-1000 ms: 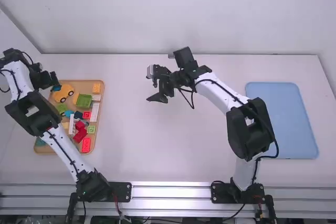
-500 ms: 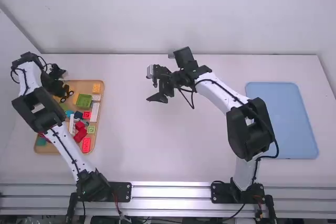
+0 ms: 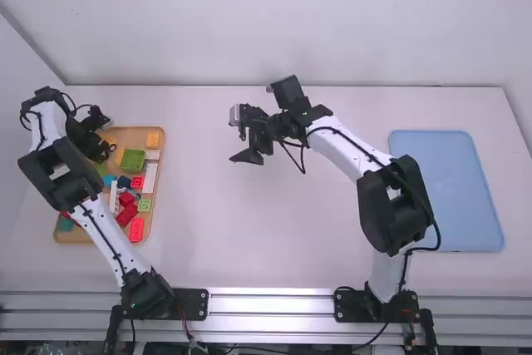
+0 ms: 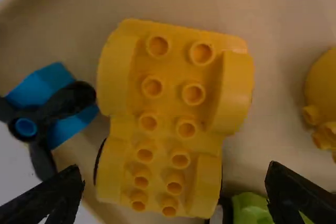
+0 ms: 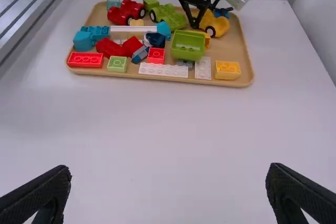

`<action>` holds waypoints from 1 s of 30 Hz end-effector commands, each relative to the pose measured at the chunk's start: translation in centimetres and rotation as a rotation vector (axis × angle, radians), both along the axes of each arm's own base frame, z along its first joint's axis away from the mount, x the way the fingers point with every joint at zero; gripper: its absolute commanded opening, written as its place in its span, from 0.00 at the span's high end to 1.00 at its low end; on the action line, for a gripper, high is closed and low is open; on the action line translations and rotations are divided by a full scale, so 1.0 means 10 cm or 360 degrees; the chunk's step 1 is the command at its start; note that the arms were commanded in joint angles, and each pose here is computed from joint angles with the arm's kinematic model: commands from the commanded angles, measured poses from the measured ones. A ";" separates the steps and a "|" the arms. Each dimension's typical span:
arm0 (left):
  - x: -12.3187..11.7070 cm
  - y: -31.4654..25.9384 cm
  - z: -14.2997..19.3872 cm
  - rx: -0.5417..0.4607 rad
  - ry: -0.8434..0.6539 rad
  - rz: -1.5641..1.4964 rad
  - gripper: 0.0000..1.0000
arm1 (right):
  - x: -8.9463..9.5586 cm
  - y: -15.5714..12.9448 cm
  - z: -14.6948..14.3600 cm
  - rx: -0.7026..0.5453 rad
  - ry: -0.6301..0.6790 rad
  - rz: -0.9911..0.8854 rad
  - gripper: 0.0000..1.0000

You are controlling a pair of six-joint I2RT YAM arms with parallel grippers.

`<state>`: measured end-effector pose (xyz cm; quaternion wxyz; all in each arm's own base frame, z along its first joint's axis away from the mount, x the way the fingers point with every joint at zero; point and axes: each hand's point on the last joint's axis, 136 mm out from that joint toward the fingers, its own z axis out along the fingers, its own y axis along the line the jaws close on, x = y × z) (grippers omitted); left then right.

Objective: Assemble lego blocks to make yellow taxi

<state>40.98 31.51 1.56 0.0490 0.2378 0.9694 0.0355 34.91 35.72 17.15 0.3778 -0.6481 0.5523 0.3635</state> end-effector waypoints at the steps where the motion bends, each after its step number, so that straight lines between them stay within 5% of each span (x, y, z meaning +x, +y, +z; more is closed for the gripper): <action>1: -0.07 -0.05 -0.09 -0.0030 0.0039 -0.0046 0.08 | 0.05 0.04 0.06 0.0019 -0.0010 0.0002 0.01; 14: -0.19 -0.02 -0.23 0.0014 0.0131 0.0035 0.22 | 0.09 0.01 0.07 0.0022 -0.0025 -0.0013 0.01; 27: -0.01 -0.03 -0.10 -0.0055 -0.0043 0.0368 0.61 | 0.11 -0.03 0.06 0.0015 -0.0007 -0.0027 0.01; 30: 0.04 -0.12 0.13 -0.0128 -0.0128 0.0380 0.61 | 0.14 -0.06 0.06 0.0015 -0.0007 -0.0042 0.02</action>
